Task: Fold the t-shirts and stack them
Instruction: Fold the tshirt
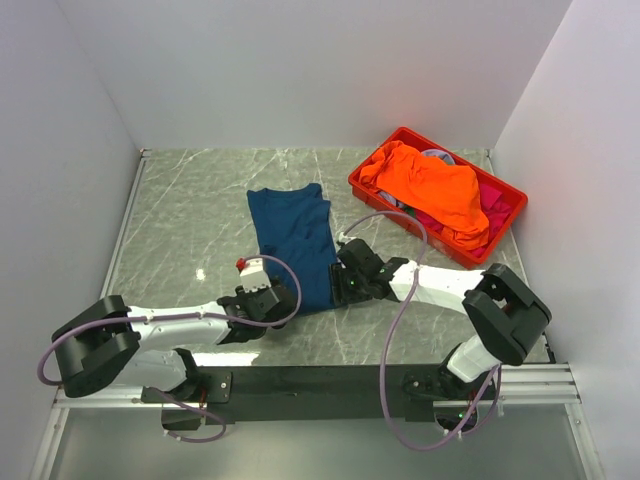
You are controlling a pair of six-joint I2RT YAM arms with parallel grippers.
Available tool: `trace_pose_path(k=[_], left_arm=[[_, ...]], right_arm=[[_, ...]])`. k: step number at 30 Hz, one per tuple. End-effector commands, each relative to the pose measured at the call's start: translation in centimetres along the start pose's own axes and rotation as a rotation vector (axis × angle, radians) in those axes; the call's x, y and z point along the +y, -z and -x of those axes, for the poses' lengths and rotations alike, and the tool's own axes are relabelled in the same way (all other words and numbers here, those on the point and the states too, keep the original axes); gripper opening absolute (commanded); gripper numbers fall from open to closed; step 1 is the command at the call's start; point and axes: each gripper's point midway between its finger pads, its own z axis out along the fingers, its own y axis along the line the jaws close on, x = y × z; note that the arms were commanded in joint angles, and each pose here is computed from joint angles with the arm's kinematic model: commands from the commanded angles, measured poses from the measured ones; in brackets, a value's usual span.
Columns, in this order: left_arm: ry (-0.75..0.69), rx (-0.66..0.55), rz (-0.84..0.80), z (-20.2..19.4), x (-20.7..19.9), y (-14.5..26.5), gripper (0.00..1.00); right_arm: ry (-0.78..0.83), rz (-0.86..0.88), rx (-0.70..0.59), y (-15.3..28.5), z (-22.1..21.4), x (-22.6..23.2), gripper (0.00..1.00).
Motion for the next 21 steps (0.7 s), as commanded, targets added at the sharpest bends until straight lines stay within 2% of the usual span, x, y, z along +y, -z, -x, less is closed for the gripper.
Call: trace_pose_path(k=[1, 7, 12, 13, 14, 15, 16, 17, 18, 19, 20, 21], left_arm=[[-0.029, 0.152, 0.037, -3.8, 2.2, 0.1, 0.60], [-0.006, 0.187, 0.017, -4.9, 2.9, 0.3, 0.48], [-0.005, 0.216, 0.001, -5.8, 2.8, 0.2, 0.30], [-0.009, 0.218, 0.000, -5.9, 2.8, 0.1, 0.22], [-0.013, 0.219, 0.000, -5.9, 2.8, 0.1, 0.17], [-0.015, 0.217, -0.007, -5.7, 2.5, 0.1, 0.12], [-0.033, 0.217, -0.006, -5.7, 2.5, 0.2, 0.01], [-0.040, 0.216, -0.008, -5.6, 2.5, 0.3, 0.00], [-0.046, 0.215, -0.015, -5.4, 2.3, 0.4, 0.01], [-0.063, 0.220, -0.026, -5.3, 2.2, 0.8, 0.01], [-0.069, 0.224, -0.035, -5.2, 2.1, 1.0, 0.00], [-0.070, 0.233, -0.049, -5.3, 2.0, 1.2, 0.01]], right_arm=[[-0.015, -0.027, 0.021, -0.9, -1.3, -0.6, 0.59], [-0.011, -0.046, 0.033, -1.1, -1.8, -1.0, 0.56], [-0.012, -0.044, 0.032, -1.1, -1.8, -0.9, 0.46], [-0.013, -0.043, 0.029, -1.0, -1.7, -0.9, 0.45], [-0.013, -0.043, 0.031, -0.9, -1.7, -0.9, 0.42], [-0.010, -0.046, 0.036, -0.7, -1.8, -0.9, 0.33], [-0.006, -0.042, 0.037, -0.5, -1.9, -0.7, 0.29], [-0.001, -0.039, 0.035, -0.2, -1.9, -0.5, 0.24], [0.006, -0.045, 0.052, 0.2, -2.3, -0.6, 0.11], [0.022, -0.053, 0.036, 0.7, -2.2, -0.4, 0.05], [0.031, -0.061, 0.038, 1.1, -2.5, -0.5, 0.00], [0.041, -0.073, 0.057, 1.6, -3.2, -0.6, 0.00]])
